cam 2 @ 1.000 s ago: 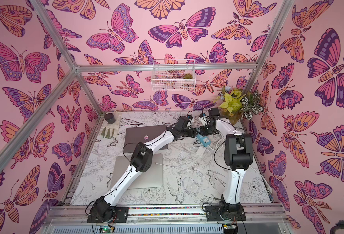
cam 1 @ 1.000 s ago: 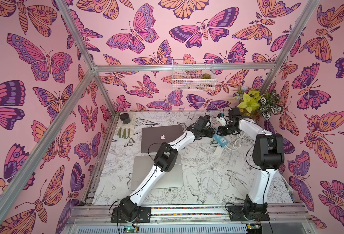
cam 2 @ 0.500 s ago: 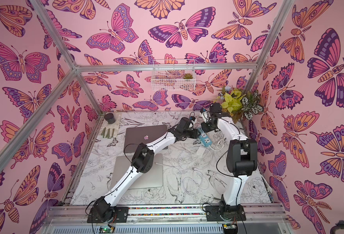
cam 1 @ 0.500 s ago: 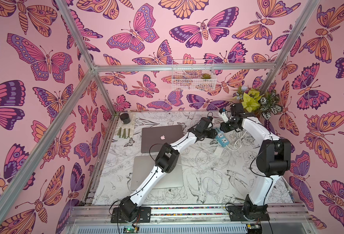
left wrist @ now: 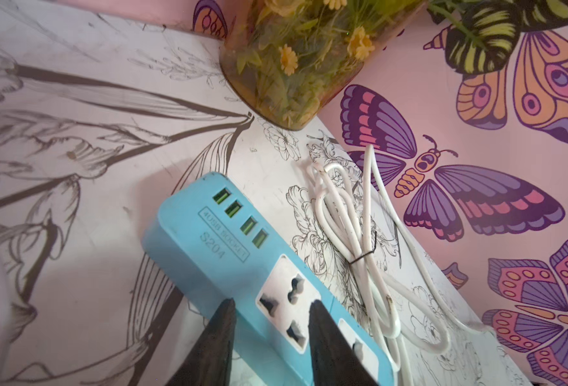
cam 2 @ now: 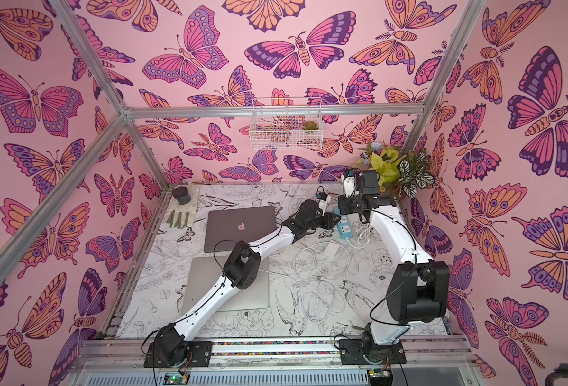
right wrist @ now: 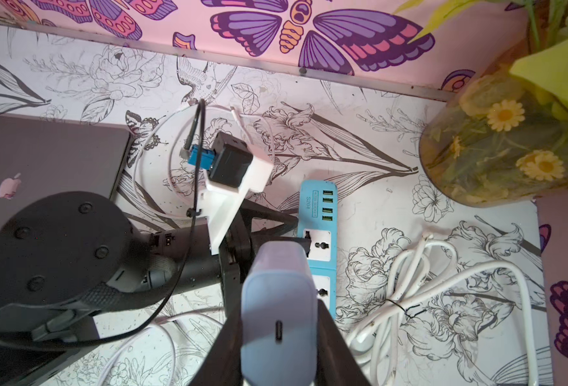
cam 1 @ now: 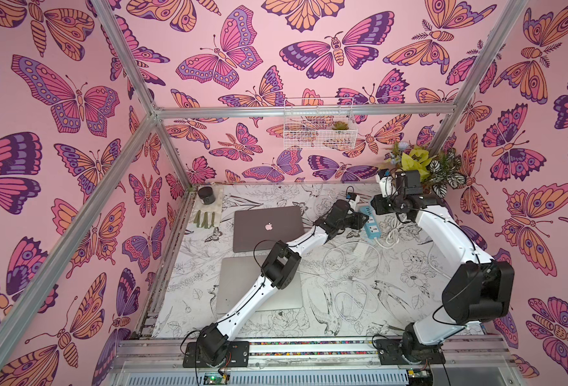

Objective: Unplug the laptop charger
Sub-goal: Remove the plug from the socket, then place the plug at the center of the board.

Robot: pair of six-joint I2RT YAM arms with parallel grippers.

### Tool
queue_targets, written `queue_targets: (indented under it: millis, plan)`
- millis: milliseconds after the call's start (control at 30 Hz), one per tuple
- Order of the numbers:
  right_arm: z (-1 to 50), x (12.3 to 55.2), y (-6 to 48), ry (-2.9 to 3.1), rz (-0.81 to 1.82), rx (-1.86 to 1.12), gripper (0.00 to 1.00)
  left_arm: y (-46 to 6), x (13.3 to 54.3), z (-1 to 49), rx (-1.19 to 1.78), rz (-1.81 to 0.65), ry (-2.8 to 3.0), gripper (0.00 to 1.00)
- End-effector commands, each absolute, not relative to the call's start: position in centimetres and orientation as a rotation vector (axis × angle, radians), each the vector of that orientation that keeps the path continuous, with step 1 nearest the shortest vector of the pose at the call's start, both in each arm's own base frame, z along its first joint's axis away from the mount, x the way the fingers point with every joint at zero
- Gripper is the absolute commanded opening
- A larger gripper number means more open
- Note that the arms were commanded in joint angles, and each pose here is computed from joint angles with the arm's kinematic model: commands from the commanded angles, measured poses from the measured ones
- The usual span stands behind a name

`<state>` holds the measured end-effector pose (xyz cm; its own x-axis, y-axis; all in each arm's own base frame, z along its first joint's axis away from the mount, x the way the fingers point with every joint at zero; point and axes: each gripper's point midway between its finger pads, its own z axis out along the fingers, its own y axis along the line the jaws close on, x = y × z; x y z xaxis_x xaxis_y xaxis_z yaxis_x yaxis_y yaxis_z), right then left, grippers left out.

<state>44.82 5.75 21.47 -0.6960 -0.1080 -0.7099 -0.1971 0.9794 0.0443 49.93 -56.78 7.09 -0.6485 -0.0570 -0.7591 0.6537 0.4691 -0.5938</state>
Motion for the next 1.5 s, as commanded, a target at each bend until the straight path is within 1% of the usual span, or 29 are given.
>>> queue_targets:
  millis: [0, 33, 100, 233, 267, 300, 367, 400, 433, 600, 700, 800, 933, 1100, 1233, 1300, 1367, 1467]
  plan:
    - [22.4, 45.4, 5.3, 2.3, 0.155, -0.118, 0.07, -55.1, 51.4, 15.3, 0.5, -1.268, 1.802, 0.52]
    - [22.4, 45.4, 5.6, 2.296, 0.183, -0.107, 0.07, -53.9, 51.8, 16.9, 0.492, -1.239, 1.783, 0.57]
    - [22.6, 45.6, 6.3, 2.282, 0.247, -0.081, 0.05, -50.9, 52.3, 21.1, 0.468, -1.152, 1.718, 0.6]
    - [22.1, 46.8, 8.4, 2.247, 0.437, -0.046, 0.05, -42.8, 52.0, 28.3, 0.411, -0.958, 1.636, 0.75]
    - [21.6, 47.2, 9.1, 2.252, 0.489, -0.035, 0.04, -40.7, 51.8, 29.3, 0.385, -0.931, 1.638, 0.79]
    - [20.7, 47.7, 9.9, 2.278, 0.552, -0.016, 0.0, -38.3, 51.2, 30.2, 0.362, -0.908, 1.641, 0.83]
    - [18.6, 48.1, 11.8, 2.358, 0.694, -0.03, 0.0, -34.2, 49.7, 30.7, 0.322, -0.856, 1.656, 0.96]
    - [17.5, 48.2, 12.6, 2.399, 0.757, -0.032, 0.0, -32.4, 48.6, 30.4, 0.306, -0.821, 1.676, 1.0]
    - [16.4, 48.5, 13.0, 2.425, 0.797, -0.018, 0.0, -31.1, 47.5, 29.9, 0.305, -0.791, 1.696, 1.0]
    - [12.3, 49.4, 14.5, 2.47, 0.893, 0.023, 0.0, -25.2, 41.6, 24.1, 0.263, -0.621, 1.865, 1.0]
    - [10.8, 49.9, 15.6, 2.495, 0.935, 0.01, 0.0, -22.5, 38.9, 20.6, 0.245, -0.545, 1.932, 1.0]
    - [9.5, 50.3, 16.3, 2.499, 0.998, 0.031, 0.0, -20.6, 37.4, 18.3, 0.212, -0.499, 1.982, 1.0]
    - [8.6, 51.3, 17.2, 2.456, 1.091, 0.063, 0.0, -19.0, 36.8, 16.5, 0.169, -0.457, 2.001, 1.0]
    - [9.1, 53.6, 17.7, 2.364, 1.171, 0.147, 0.0, -19.0, 37.4, 16.0, 0.151, -0.46, 1.993, 1.0]
    - [7.5, 55.4, 17.6, 2.386, 1.143, 0.254, 0.01, -19.5, 38.1, 15.7, 0.149, -0.466, 1.992, 1.0]
    - [6.8, 55.9, 17.7, 2.412, 1.124, 0.259, 0.05, -19.5, 38.4, 15.6, 0.133, -0.462, 1.996, 1.0]
    - [5.9, 56.3, 17.7, 2.434, 1.084, 0.276, 0.07, -19.5, 38.6, 15.6, 0.132, -0.46, 1.995, 1.0]
    - [5.0, 56.4, 17.6, 2.468, 1.072, 0.31, 0.18, -19.3, 38.6, 15.6, 0.128, -0.446, 1.994, 1.0]
